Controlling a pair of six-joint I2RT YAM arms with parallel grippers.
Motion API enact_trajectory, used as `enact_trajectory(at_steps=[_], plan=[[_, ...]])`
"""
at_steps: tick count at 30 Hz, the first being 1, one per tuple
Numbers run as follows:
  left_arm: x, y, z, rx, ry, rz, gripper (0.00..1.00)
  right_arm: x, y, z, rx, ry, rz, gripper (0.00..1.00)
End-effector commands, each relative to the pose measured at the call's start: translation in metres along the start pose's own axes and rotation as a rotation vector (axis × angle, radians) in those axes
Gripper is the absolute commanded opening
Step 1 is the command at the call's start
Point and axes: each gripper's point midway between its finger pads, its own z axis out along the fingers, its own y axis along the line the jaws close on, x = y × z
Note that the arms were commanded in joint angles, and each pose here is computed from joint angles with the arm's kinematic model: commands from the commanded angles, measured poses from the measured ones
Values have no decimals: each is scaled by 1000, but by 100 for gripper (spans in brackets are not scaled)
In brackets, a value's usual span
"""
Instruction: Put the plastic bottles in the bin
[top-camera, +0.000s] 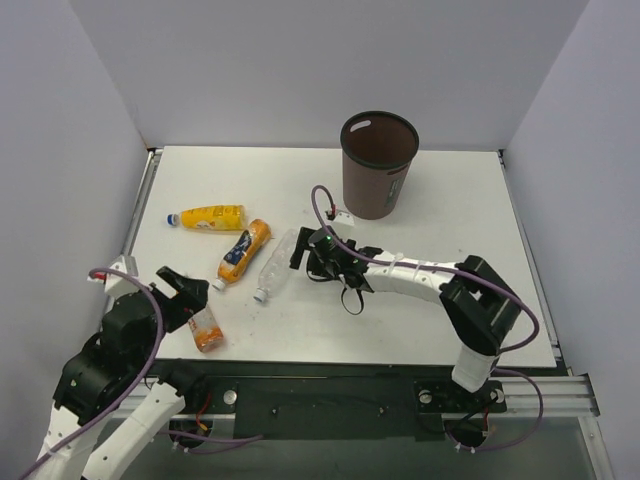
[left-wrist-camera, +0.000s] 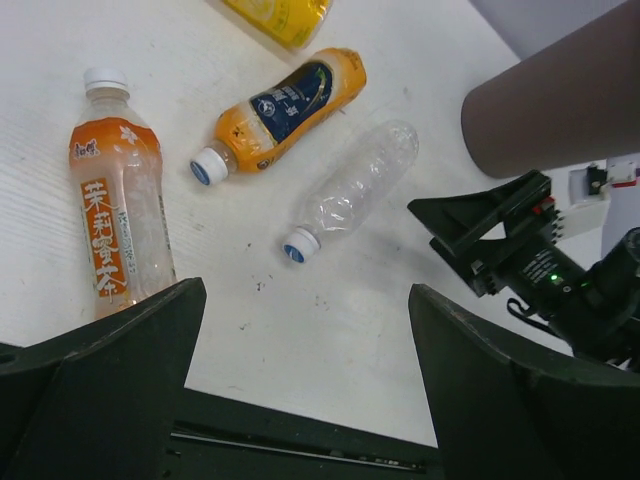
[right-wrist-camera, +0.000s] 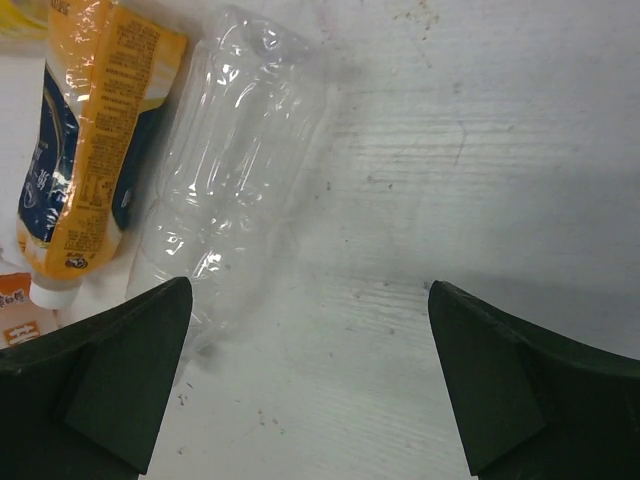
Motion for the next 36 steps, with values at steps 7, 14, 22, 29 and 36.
enact_trajectory(at_steps=[7,14,22,29,36], plan=[[-15,24,-10,-120,-63,4,94,3,62,29,-183,35,283,98],[-22,21,-14,-96,-93,-21,94,11,83,57,-170,29,295,93],[-21,33,-16,-134,-107,-29,95,19,84,67,-137,8,232,39],[-20,22,-10,-99,-90,18,95,6,76,51,-108,-10,129,48],[-20,24,-12,-105,-84,28,95,0,56,26,-76,-34,54,38]])
